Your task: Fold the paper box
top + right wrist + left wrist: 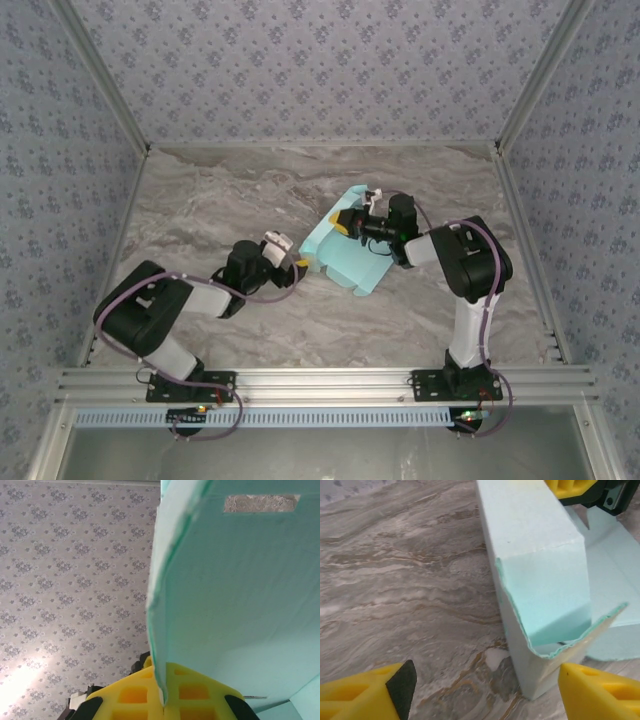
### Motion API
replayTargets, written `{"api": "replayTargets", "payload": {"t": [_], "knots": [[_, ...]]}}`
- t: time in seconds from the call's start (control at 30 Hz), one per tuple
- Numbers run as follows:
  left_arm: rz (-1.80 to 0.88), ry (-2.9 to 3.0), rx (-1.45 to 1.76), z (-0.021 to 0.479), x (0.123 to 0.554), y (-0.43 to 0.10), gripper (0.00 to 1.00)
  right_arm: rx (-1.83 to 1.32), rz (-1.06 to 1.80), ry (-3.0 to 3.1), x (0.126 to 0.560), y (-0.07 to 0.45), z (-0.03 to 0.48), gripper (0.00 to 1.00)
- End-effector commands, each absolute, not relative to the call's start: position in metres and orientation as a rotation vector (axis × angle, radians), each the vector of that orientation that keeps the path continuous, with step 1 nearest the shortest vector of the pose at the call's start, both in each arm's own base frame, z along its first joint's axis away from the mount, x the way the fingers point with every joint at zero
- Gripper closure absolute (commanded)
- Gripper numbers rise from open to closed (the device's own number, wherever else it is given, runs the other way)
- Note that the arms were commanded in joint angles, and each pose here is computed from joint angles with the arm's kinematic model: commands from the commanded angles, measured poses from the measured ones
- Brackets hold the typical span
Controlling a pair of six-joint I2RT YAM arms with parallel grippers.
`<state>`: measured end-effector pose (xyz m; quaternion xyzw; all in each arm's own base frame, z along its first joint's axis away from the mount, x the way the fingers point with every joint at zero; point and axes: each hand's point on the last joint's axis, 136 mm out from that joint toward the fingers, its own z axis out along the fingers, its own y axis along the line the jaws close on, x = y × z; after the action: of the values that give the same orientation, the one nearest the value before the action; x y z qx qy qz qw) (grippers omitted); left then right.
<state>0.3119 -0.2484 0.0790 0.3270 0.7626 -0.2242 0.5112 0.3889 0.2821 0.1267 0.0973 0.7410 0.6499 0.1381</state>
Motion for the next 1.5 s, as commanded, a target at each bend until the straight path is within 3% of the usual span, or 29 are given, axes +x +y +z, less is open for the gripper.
{"api": "replayTargets", "payload": {"t": [0.0,0.43,0.83,1.07,1.47], "knots": [[-0.623,1.703,0.81,0.108,0.318,-0.272,0.3,0.311,1.889,2.134,0.39,0.286,0.124,1.0],[-0.73,1.746,0.689,0.096,0.311,-0.291,0.54,0.403,1.829,2.111,0.39,0.282,0.113,1.0],[-0.716,1.798,0.599,0.088,0.32,-0.298,0.59,0.436,1.794,2.045,0.389,0.292,0.121,1.0],[-0.596,1.894,0.489,0.076,0.339,-0.285,0.52,0.482,1.751,1.988,0.386,0.282,0.125,1.0],[-0.421,1.92,0.351,0.078,0.373,-0.272,0.52,0.764,1.714,1.917,0.382,0.28,0.111,1.0]]}}
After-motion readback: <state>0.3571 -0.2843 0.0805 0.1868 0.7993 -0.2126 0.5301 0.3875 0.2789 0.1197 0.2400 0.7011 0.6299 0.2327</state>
